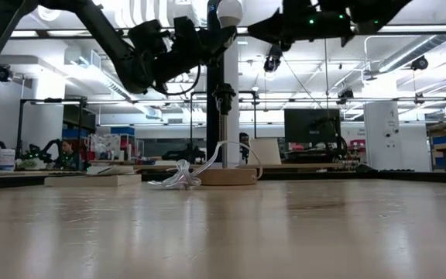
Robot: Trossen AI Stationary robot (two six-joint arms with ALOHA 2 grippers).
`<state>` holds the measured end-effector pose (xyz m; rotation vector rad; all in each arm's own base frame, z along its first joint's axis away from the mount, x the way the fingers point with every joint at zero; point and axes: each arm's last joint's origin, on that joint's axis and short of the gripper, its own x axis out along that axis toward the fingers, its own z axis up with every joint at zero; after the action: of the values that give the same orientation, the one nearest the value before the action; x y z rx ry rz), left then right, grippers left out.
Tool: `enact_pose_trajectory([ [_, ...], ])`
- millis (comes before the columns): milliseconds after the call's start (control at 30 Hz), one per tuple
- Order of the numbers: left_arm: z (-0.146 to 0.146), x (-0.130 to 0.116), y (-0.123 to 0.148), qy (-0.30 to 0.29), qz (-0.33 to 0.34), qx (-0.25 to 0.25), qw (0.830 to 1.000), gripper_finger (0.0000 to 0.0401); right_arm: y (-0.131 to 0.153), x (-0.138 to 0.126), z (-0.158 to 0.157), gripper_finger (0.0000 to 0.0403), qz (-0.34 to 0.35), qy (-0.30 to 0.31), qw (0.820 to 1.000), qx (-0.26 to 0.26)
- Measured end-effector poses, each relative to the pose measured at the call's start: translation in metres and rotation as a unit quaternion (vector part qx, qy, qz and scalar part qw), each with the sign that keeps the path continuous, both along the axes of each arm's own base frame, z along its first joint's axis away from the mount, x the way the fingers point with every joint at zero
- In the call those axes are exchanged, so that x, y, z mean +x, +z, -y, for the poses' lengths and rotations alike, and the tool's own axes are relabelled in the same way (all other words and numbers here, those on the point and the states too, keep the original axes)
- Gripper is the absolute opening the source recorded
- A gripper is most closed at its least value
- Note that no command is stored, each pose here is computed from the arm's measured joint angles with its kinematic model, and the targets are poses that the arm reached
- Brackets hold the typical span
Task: Screw lightbulb
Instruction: Insert the lightbulb into the black lamp
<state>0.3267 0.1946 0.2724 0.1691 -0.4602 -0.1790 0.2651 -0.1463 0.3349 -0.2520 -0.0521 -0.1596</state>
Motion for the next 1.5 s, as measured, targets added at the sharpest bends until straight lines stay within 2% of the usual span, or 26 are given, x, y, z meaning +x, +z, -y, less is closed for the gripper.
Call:
enact_pose_trajectory([
  [167, -0.001, -0.001, -0.004, 0.011, -0.002, -0.008, 1.000, 0.0118, 0.001, 0.018, 0.007, 0.0213, -0.013, 0.034, 0.999, -0.010],
  [333, -0.003, -0.005, -0.009, 0.030, -0.002, -0.013, 0.999, 0.0118, 0.000, 0.028, 0.011, 0.0237, -0.018, 0.046, 0.999, -0.019],
  [600, -0.007, -0.010, -0.014, 0.047, -0.006, -0.020, 0.999, 0.0118, 0.003, 0.031, 0.007, 0.0234, -0.017, 0.057, 0.997, -0.047],
  [1000, -0.009, -0.013, -0.011, 0.048, 0.010, -0.012, 0.999, 0.0118, 0.005, 0.032, 0.004, 0.0243, -0.010, 0.067, 0.996, -0.054],
  [1500, 0.004, 0.001, -0.013, 0.046, -0.006, 0.014, 0.999, 0.0118, -0.004, 0.046, 0.003, 0.0239, 0.004, 0.079, 0.995, -0.059],
])
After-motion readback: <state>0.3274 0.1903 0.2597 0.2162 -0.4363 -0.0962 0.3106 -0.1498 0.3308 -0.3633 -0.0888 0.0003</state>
